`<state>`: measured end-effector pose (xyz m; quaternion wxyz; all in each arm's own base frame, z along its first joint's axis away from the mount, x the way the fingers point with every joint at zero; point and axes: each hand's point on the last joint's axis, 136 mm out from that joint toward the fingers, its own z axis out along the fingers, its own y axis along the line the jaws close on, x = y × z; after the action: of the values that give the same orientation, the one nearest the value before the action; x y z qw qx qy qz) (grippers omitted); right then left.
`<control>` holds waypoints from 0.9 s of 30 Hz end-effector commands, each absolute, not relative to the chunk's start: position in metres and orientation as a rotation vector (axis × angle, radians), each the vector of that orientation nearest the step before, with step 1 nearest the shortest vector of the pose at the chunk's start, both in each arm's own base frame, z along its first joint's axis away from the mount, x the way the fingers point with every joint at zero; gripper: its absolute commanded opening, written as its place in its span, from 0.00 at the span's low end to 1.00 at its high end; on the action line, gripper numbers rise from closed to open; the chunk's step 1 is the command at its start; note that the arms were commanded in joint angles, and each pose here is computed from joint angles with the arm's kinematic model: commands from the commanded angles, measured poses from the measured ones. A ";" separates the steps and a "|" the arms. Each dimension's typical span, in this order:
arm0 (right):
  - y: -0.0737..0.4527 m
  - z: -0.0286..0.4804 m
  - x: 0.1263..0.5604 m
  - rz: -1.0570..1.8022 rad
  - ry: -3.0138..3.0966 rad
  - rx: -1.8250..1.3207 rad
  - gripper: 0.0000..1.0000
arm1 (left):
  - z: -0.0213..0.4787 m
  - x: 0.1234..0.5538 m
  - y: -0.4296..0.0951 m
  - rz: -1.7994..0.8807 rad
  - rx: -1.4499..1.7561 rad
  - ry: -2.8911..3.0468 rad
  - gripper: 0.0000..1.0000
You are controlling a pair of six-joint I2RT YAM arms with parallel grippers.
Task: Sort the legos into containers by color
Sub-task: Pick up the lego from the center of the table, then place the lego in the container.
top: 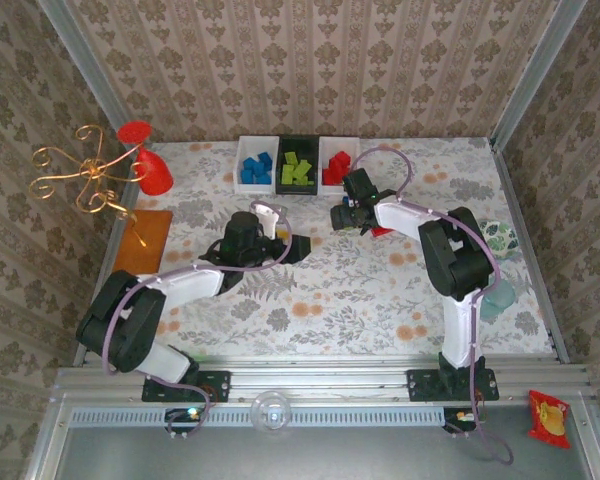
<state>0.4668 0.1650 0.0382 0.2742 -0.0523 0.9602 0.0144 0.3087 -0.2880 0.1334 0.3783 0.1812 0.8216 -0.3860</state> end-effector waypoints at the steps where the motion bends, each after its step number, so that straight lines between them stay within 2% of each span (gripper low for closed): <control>1: 0.159 0.030 0.469 0.011 2.614 -0.142 0.87 | 0.147 0.313 -0.299 -1.014 0.497 2.060 0.86; 10: 0.162 0.017 0.473 0.042 2.638 -0.131 0.76 | 0.140 0.317 -0.299 -0.993 0.501 2.082 0.86; 14: 0.165 0.024 0.472 0.072 2.624 -0.132 0.67 | 0.138 0.317 -0.297 -0.979 0.496 2.089 0.86; 18: 0.178 0.072 0.473 0.215 2.478 -0.125 0.60 | 0.137 0.321 -0.283 -0.910 0.442 2.098 0.86; 23: 0.217 0.143 0.480 0.488 2.221 -0.125 0.58 | 0.137 0.330 -0.253 -0.837 0.316 2.094 0.87; 27: 0.244 0.166 0.502 0.564 2.156 -0.127 0.59 | 0.138 0.336 -0.227 -0.793 0.197 2.088 0.87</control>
<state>0.4819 0.2133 0.1298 0.3983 -0.0486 0.9007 0.1666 0.3305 -0.2456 0.1333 0.4172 0.1183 0.8367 -0.3346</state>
